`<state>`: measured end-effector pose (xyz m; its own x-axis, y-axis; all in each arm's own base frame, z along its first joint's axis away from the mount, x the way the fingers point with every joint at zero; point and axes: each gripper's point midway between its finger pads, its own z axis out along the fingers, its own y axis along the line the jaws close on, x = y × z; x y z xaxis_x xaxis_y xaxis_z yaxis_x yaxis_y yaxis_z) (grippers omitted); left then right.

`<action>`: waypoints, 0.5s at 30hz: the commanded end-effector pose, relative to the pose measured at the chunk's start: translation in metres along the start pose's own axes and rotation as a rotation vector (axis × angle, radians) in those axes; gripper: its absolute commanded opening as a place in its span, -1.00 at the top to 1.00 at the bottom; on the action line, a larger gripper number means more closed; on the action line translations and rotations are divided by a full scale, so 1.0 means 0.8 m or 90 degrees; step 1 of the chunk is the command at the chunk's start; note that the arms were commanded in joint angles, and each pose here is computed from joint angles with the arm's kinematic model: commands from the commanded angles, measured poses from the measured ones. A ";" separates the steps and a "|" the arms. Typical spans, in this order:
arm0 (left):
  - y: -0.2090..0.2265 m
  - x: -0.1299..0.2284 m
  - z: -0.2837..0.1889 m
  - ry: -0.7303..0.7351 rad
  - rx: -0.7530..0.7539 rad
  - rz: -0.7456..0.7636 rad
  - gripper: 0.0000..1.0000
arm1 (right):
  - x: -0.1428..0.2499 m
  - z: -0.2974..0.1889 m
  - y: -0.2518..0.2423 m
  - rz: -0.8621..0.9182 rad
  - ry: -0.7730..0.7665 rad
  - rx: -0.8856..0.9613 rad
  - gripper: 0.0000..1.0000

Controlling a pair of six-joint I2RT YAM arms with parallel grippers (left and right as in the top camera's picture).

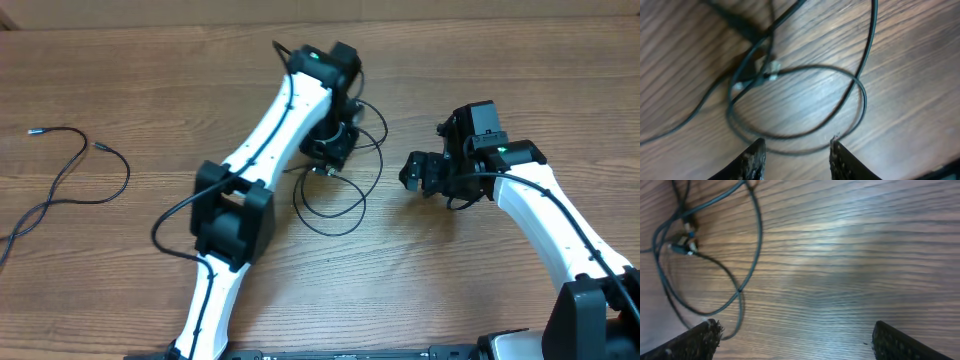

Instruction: Untangle cables

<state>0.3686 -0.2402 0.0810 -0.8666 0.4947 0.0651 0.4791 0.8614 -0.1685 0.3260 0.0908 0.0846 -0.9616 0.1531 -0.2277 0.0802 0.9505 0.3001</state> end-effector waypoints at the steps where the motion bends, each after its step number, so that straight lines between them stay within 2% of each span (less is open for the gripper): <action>1: 0.008 -0.006 0.029 0.019 -0.050 0.028 0.16 | -0.011 -0.007 -0.006 0.017 -0.019 0.017 -0.90; 2: 0.017 -0.012 0.038 0.018 -0.089 0.035 0.17 | -0.011 -0.007 -0.006 0.017 -0.019 0.017 -0.90; 6: 0.025 -0.024 0.049 0.006 -0.128 0.043 0.17 | -0.011 -0.007 -0.006 0.017 -0.019 0.017 -0.90; 15: 0.022 -0.046 0.050 -0.039 -0.125 0.047 0.09 | -0.011 -0.007 -0.006 0.017 -0.019 0.017 -0.90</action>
<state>0.4034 -0.2467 0.0405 -0.8450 0.5347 -0.0060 0.5346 0.8450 0.0125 0.3258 0.0857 0.0835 -0.9590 0.1762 -0.2220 0.1085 0.9519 0.2866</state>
